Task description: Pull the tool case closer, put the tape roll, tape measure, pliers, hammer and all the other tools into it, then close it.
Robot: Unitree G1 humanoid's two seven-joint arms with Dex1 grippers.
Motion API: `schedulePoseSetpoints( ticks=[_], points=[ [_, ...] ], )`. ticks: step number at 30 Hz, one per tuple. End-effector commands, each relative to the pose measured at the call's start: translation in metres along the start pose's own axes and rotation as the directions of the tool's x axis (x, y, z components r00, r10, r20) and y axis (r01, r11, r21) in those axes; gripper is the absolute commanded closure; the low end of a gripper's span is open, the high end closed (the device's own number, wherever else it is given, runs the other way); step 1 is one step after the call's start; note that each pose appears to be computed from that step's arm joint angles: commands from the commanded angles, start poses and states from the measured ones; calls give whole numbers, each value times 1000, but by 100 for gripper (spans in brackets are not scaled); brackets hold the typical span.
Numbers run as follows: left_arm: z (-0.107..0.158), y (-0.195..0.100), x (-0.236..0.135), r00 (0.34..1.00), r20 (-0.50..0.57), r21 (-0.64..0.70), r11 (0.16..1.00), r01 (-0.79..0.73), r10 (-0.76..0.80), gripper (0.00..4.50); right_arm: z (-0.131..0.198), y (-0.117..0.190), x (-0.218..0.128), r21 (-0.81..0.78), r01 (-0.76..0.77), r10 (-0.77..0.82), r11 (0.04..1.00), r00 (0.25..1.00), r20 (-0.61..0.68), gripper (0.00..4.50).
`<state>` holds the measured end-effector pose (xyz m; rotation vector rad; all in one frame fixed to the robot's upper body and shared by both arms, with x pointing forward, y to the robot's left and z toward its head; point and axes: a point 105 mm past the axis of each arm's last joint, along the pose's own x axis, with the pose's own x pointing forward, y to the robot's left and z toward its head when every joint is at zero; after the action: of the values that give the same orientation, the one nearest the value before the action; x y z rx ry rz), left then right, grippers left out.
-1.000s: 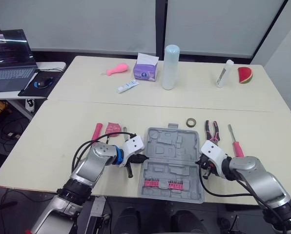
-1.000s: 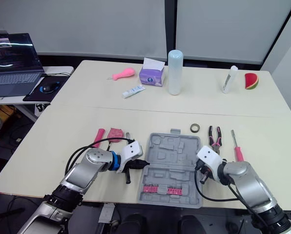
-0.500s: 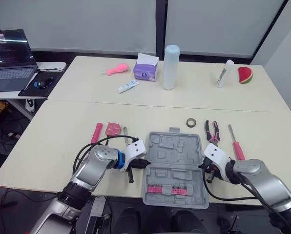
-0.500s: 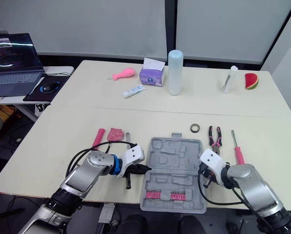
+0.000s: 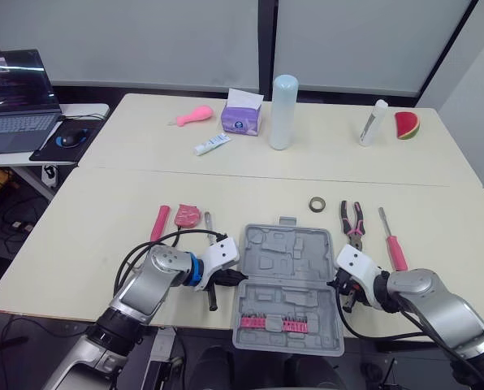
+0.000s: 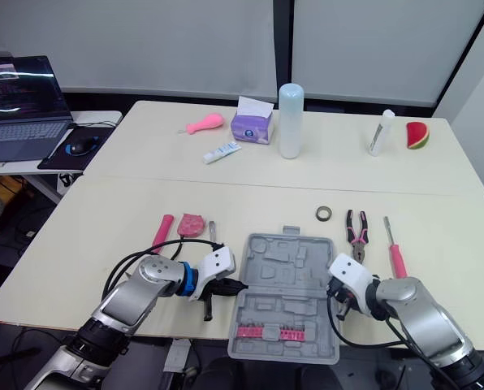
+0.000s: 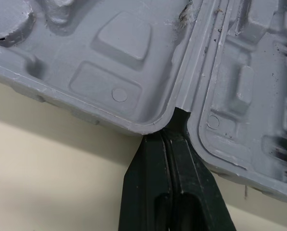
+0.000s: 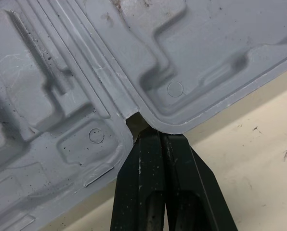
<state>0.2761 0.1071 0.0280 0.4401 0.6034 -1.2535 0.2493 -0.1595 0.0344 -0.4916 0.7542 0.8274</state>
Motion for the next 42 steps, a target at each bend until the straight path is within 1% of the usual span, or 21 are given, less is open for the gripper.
schedulePoseSetpoints(
  ticks=[1,15,27,32,42],
  points=[
    [1,-11,4,999,2,5,999,45,-45,450,9,18,1,-20,-76,77,997,996,38,449],
    [-7,-19,2,998,-23,-24,998,65,-65,450,4,22,0,-19,-95,95,995,995,17,449],
    [-11,-15,0,998,-39,-24,999,46,-47,450,4,21,1,-13,-90,90,996,996,17,449],
    [-13,-11,-2,999,-45,-32,999,26,-28,450,2,15,-3,26,-63,62,998,998,15,449],
    [-20,0,-26,998,-65,-49,998,-25,22,450,-7,-4,-29,84,56,-59,995,998,31,449]
  ],
)
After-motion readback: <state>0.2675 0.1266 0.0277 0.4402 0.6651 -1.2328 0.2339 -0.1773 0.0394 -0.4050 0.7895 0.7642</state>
